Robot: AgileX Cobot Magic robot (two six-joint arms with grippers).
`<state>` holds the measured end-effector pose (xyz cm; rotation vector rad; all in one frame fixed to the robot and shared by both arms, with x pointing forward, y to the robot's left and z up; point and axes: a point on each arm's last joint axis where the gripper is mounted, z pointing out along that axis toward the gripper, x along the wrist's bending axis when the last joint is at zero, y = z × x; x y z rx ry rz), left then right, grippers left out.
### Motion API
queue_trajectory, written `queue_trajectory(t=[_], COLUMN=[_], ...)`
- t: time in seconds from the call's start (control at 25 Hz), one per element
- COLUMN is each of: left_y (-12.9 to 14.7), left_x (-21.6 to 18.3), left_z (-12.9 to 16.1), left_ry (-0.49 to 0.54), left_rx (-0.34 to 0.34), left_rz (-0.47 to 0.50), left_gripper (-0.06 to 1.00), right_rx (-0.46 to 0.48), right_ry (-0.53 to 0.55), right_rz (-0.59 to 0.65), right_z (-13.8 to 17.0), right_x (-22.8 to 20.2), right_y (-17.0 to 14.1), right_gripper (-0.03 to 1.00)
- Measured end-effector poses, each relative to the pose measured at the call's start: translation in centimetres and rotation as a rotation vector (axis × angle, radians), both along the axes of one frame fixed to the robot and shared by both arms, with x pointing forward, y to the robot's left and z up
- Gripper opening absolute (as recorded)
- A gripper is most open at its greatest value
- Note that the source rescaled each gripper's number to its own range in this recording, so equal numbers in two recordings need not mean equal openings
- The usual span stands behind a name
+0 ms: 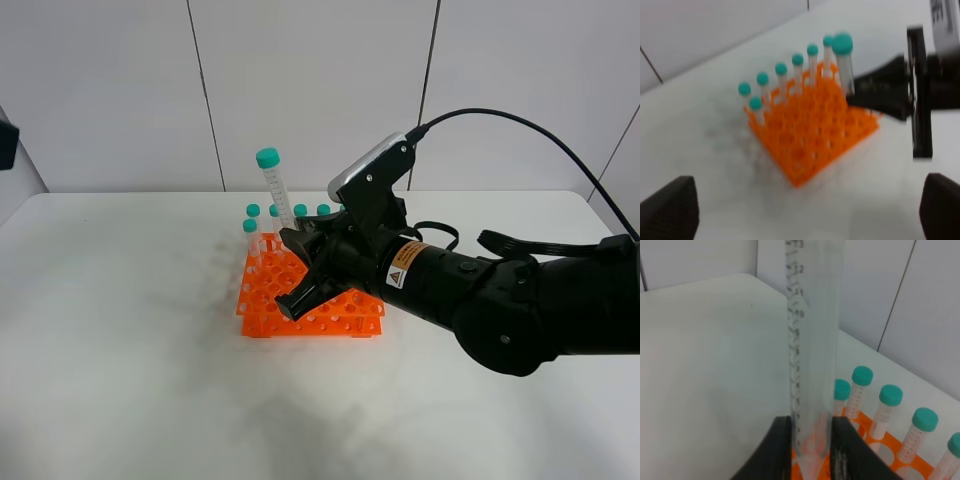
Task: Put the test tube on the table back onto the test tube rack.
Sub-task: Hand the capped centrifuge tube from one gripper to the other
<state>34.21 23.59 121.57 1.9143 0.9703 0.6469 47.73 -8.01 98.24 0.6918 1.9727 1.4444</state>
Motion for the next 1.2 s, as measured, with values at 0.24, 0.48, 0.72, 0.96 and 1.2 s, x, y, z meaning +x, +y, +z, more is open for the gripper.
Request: queue_trajectory(t=[0.24, 0.48, 0.72, 0.96, 1.2], left_y=[-2.2, -5.1, -7.3, -8.8, -9.9], left_x=[3.4, 7.9, 11.3, 13.5, 14.7], left_z=[-0.8, -2.8, -4.9, -6.9, -8.0], left_ry=[0.007, 0.035, 0.058, 0.1, 0.132], left_rx=[0.002, 0.02, 0.02, 0.007, -0.046], left_rz=[0.001, -0.001, 0.006, 0.019, 0.021], left_gripper=[1.0, 1.0, 1.0, 0.99, 0.99], right_rx=[-0.001, -0.002, -0.002, -0.008, -0.013], right_ry=[0.001, 0.002, 0.002, -0.004, -0.008], right_rz=[0.0, 0.0, 0.0, 0.002, 0.004], right_z=[0.0, 0.0, 0.0, 0.0, 0.0], right_x=[0.0, 0.0, 0.0, 0.0, 0.0], right_y=[0.0, 0.0, 0.0, 0.0, 0.0], right_gripper=[0.0, 0.0, 0.0, 0.0, 0.0])
